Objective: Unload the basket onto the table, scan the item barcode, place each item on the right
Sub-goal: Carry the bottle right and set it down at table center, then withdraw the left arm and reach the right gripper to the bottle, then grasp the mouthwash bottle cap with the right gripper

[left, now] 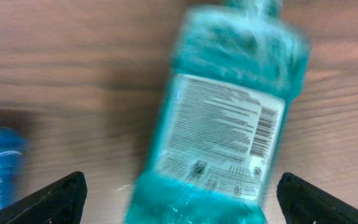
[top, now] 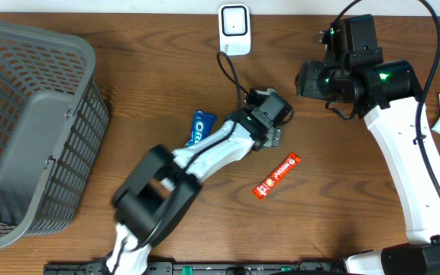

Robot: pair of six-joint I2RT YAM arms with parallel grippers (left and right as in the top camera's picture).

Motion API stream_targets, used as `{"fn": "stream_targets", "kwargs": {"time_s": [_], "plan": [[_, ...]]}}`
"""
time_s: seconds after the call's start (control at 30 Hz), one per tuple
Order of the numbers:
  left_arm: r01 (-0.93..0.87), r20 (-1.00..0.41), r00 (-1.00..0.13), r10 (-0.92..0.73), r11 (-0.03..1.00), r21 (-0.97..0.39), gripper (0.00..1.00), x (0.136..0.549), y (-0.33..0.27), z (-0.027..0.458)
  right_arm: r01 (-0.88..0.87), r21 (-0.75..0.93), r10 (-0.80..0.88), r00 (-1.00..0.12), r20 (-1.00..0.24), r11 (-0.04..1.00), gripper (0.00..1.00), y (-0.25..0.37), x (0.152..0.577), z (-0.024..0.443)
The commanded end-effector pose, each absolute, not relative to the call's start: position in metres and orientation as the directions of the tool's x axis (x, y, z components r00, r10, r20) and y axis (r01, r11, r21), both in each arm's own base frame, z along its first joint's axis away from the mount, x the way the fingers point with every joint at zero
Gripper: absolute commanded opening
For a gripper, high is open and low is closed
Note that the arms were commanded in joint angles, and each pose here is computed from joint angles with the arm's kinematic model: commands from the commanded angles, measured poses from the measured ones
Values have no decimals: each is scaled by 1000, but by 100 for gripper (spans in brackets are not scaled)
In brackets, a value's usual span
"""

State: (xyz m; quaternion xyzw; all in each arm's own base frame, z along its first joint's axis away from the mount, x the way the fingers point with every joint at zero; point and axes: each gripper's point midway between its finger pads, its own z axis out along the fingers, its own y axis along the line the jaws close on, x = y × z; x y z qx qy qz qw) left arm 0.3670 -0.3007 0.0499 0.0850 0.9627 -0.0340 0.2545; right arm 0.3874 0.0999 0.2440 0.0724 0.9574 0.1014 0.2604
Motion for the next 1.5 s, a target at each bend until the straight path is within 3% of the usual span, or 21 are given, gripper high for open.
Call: {"fn": "stream_targets", "kwargs": {"time_s": [0.0,0.1,0.2,0.27,0.3,0.43,0.57,0.7,0.8,0.9,1.0,1.27,1.47], "plan": [[214,-641,-745,183,976,29,98,377,-283,138,133,257,246,-845,-475,957,86,98,388,248],[260,-690,-692,210,965,33,98,364,-270,189,133,258,245,-844,-477,957,86,99,388,248],[289,-754,-624,203,957,17,98,348,-254,245,141,256,254,-837,-486,956,76,97,390,248],[307,-814,-552,182,952,4,98,339,-243,286,179,283,301,-824,-480,942,79,98,393,248],[296,-849,-505,157,955,1,98,337,-234,309,215,303,341,-817,-466,929,84,98,395,245],[161,-978,-209,7,987,-27,98,328,-176,426,347,343,463,-809,-362,873,87,102,394,219],[7,-982,159,-100,995,-100,98,304,-101,539,394,315,471,-854,-223,864,87,119,392,168],[-137,-948,316,-15,989,-61,98,286,-48,584,383,268,429,-893,-136,884,83,139,390,128],[-329,-954,257,152,942,62,98,283,-9,586,354,255,393,-911,-122,900,85,156,392,110],[-489,-955,97,279,849,199,98,286,25,569,351,289,403,-903,-147,891,93,170,402,108],[-496,-932,-105,346,794,351,98,298,39,531,405,304,464,-872,-155,862,93,174,409,106],[-266,-953,-111,281,916,301,98,305,21,499,524,259,570,-807,-152,811,92,160,424,76],[-130,-981,-67,180,974,188,98,277,11,496,542,247,581,-805,-124,803,93,159,434,63]]}}
